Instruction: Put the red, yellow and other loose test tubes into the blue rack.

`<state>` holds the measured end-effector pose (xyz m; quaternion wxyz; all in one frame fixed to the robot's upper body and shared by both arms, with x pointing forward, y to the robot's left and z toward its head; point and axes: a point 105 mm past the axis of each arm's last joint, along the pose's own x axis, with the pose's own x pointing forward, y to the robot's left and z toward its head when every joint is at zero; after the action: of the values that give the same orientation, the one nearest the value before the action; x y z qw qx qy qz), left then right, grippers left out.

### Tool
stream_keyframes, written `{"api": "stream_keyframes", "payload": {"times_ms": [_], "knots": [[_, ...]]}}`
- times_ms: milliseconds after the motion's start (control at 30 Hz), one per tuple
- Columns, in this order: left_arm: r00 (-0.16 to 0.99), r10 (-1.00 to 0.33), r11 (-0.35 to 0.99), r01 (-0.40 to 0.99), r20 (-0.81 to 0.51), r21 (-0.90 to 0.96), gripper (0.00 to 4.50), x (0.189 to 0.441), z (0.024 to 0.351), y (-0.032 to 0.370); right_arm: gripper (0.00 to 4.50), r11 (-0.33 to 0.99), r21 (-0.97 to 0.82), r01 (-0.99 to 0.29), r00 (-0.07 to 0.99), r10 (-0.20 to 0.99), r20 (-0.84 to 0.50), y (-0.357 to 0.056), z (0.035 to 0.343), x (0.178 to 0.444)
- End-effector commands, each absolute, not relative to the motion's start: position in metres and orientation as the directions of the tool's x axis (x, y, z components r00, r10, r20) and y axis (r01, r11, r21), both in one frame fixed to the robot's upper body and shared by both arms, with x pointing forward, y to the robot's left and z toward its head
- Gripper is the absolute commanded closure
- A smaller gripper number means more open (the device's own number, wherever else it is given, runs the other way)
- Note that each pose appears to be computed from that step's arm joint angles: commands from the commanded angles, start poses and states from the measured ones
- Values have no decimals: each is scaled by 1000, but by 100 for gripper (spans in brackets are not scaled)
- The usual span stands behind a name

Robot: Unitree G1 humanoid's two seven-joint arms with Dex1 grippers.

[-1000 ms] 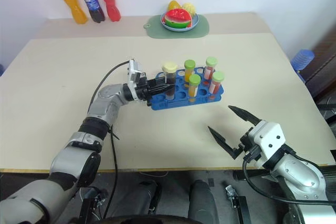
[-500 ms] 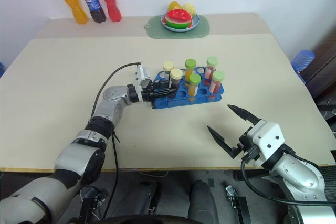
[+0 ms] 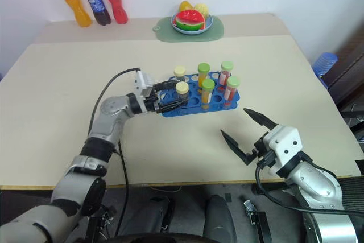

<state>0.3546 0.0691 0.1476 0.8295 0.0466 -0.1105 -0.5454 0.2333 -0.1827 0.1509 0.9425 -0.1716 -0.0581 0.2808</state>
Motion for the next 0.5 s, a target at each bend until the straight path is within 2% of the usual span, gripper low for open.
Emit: {"api": "stream_keyframes", "payload": {"times_ms": [33, 100, 233, 333, 500], "knots": [[437, -874, 479, 848, 213, 226, 88, 348, 162, 90, 14, 813, -353, -462, 863, 504, 30, -189, 150, 236], [467, -865, 499, 839, 182, 218, 88, 343, 156, 101, 14, 827, -346, -444, 875, 483, 29, -194, 147, 237], [515, -851, 525, 822, 107, 219, 88, 316, 145, 141, 14, 893, -285, -348, 924, 377, 55, -212, 144, 236], [561, -825, 564, 806, 69, 182, 88, 297, 142, 163, 14, 891, -293, -346, 930, 367, 17, -220, 138, 228], [594, -805, 591, 801, -3, 94, 88, 270, 136, 178, 14, 880, -288, -377, 921, 389, -16, -227, 135, 220]]}}
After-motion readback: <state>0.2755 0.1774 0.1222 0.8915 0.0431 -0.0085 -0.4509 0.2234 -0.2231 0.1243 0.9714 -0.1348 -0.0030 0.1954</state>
